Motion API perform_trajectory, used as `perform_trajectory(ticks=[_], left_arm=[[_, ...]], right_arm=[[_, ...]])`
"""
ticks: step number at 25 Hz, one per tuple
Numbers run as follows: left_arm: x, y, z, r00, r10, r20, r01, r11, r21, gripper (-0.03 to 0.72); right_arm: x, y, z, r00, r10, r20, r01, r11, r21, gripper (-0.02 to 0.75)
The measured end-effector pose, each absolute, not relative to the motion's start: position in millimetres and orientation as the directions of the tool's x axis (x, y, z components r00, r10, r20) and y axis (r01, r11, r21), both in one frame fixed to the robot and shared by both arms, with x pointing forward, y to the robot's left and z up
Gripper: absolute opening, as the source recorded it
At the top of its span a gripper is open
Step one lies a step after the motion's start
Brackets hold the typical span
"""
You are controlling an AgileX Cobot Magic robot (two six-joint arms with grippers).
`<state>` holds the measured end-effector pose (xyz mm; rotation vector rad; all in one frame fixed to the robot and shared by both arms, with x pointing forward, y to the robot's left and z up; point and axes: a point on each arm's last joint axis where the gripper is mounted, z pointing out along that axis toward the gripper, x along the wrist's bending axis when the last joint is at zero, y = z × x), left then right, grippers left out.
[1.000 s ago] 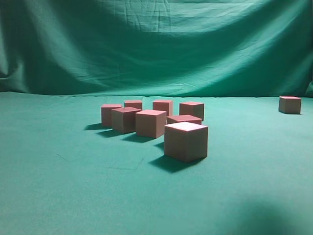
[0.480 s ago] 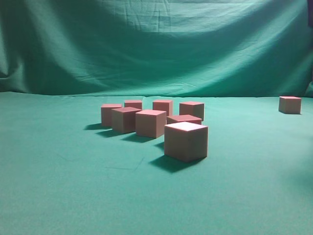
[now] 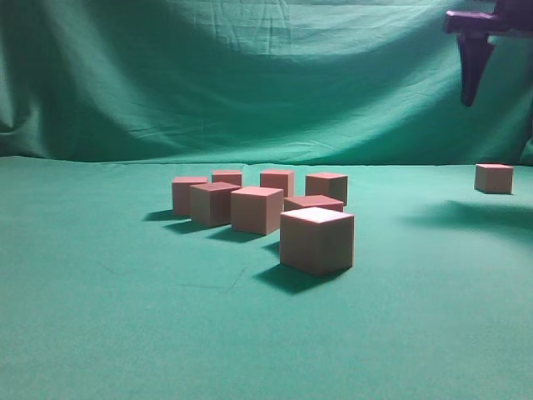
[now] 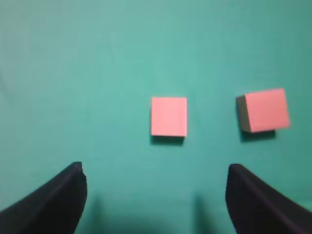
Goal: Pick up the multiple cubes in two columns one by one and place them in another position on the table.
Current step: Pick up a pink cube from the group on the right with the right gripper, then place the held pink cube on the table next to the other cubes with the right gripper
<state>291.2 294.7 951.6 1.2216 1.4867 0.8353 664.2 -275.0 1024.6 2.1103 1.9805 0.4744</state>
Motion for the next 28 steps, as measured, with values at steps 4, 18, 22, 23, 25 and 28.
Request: perform_trajectory(ticks=[4,18,22,23,25,28], left_arm=[[291,295,952,0.007,0.964,-0.264,0.276,0.252,0.928,0.0],[291,295,952,0.007,0.964,-0.264,0.276,0.252,0.928,0.0],[291,295,952,0.007,0.964,-0.264,0.276,0.252,0.928,0.0],[291,295,952,0.007,0.964,-0.264,0.276,0.252,0.928,0.0],[291,295,952,0.007,0.964,-0.264,0.276,0.252,0.928,0.0],[291,295,952,0.007,0.964,-0.264,0.276,0.252,0.928,0.0]], right_arm=[[685,-273,1004,0.017,0.996,0.088,0.936,-0.047,0.349,0.584],[707,-275,939,-0.005,0.999,0.046,0.956,-0.008,0.292,0.526],[708,-280,934,-0.01,1.0,-0.013,0.959,0.013,0.284,0.356],[708,-281,934,-0.008,1.0,-0.023,0.959,0.014,0.282,0.296],[707,-281,934,-0.005,1.0,-0.028,0.96,0.012,0.279,0.265],[707,-279,940,0.008,1.0,-0.005,0.963,-0.006,0.269,0.265]])
